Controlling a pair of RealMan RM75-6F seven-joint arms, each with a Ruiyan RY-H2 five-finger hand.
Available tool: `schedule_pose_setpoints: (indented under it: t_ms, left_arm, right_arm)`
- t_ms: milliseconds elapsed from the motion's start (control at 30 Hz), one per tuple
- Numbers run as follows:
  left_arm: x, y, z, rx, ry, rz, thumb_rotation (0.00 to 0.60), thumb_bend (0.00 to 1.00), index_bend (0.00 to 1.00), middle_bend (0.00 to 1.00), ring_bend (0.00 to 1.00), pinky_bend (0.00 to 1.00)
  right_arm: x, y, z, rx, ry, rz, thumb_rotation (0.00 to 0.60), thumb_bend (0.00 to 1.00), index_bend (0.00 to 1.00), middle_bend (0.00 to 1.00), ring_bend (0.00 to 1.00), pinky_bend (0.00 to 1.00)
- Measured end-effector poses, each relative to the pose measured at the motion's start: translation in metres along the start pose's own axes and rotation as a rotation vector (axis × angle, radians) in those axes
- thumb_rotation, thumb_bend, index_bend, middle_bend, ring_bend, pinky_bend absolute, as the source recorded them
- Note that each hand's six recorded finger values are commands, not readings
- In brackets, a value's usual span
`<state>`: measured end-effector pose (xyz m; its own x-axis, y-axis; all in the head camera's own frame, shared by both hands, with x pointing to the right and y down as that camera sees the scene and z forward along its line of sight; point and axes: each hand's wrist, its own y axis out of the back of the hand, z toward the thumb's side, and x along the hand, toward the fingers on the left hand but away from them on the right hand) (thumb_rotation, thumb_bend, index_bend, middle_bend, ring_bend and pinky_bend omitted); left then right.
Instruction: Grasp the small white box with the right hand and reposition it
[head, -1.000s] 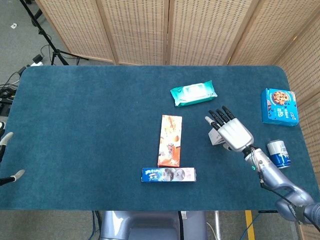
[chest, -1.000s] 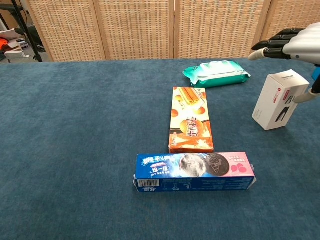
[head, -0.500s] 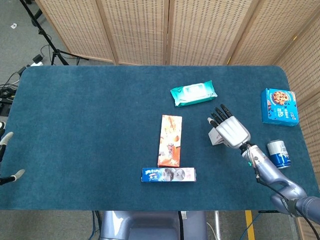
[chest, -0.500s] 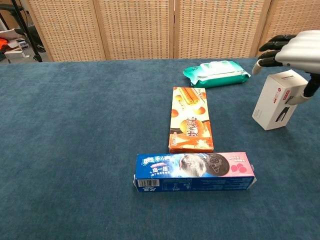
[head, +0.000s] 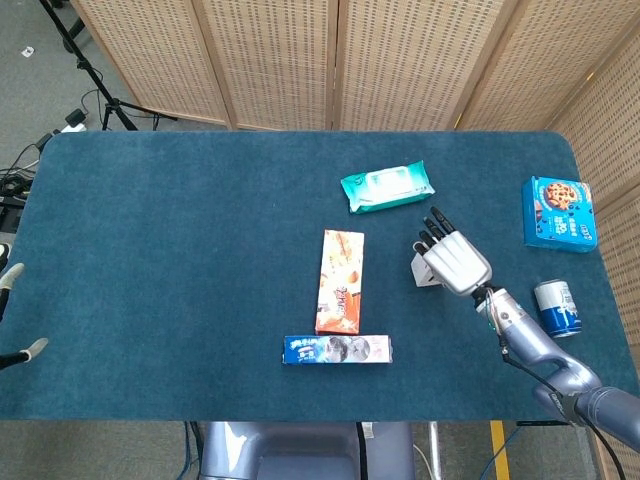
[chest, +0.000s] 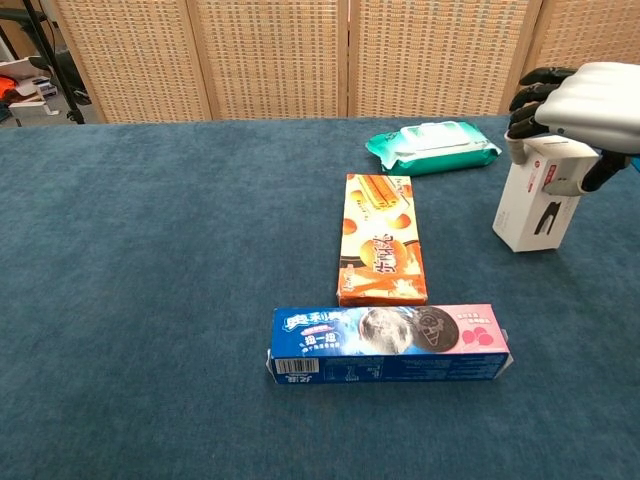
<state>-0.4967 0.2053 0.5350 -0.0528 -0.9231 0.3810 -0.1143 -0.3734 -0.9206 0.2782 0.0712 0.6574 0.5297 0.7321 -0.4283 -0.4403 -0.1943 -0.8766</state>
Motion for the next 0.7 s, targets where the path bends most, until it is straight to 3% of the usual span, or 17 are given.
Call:
schedule_pose_setpoints:
  t_ms: [333, 533, 700]
  left_arm:
    - [0.000, 0.001, -0.001, -0.004, 0.001, 0.001, 0.600, 0.00, 0.00, 0.00, 0.00, 0.00]
    - [-0.002, 0.001, 0.001, -0.006, -0.010, 0.001, 0.600, 0.00, 0.00, 0.00, 0.00, 0.00]
    - [-0.004, 0.002, 0.003, -0.009, -0.020, 0.002, 0.600, 0.00, 0.00, 0.00, 0.00, 0.00]
  right_arm:
    - [0.007, 0.012, -0.007, -0.061, -0.026, -0.060, 0.600, 0.51, 0.42, 0.41, 0.17, 0.07]
    - [0.025, 0.024, -0.026, -0.216, -0.095, -0.130, 0.600, 0.52, 0.42, 0.41, 0.18, 0.07]
    - [0.050, 0.028, -0.048, -0.384, -0.207, -0.218, 0.600, 0.58, 0.43, 0.42, 0.18, 0.07]
